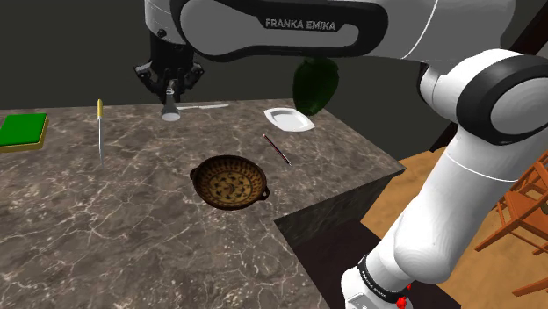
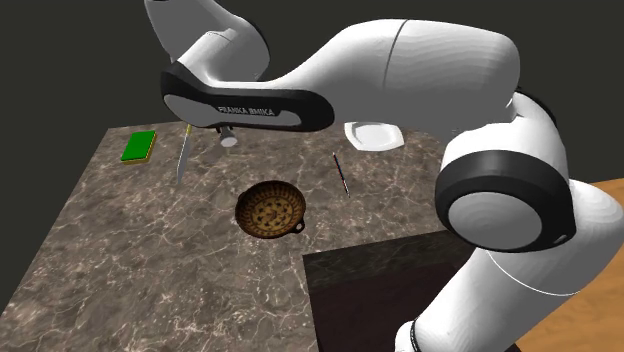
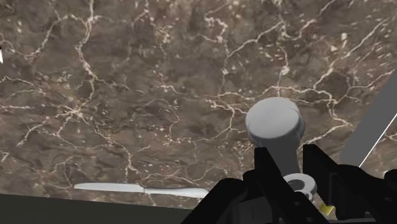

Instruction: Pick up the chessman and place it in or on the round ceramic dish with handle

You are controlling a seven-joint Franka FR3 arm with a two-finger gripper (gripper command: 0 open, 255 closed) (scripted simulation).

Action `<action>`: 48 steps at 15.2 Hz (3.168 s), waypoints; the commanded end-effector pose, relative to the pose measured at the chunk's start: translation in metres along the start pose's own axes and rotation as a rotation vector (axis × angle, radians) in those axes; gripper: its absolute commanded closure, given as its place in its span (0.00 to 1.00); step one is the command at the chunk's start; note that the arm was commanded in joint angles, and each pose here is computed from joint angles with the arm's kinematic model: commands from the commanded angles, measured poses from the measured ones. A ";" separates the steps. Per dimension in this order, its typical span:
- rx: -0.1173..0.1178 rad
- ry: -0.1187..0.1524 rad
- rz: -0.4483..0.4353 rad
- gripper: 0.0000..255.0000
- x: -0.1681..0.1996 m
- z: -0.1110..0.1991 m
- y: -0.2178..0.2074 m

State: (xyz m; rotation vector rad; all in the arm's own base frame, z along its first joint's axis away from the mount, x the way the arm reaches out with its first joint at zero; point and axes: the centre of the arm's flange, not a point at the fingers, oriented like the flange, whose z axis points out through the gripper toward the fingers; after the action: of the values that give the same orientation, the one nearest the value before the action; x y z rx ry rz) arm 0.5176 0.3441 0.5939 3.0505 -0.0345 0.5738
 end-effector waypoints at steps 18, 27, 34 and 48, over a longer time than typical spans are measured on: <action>0.000 0.000 0.000 1.00 -0.185 -0.070 0.056; 0.000 0.000 0.000 1.00 -0.202 -0.026 0.055; 0.000 0.000 0.000 1.00 -0.209 -0.010 0.054; 0.000 0.000 0.000 0.00 -0.209 -0.060 0.054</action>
State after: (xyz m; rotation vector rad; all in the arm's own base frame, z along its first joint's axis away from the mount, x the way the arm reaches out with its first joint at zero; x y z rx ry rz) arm 0.3052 0.2966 0.5641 3.0505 -0.0346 0.5759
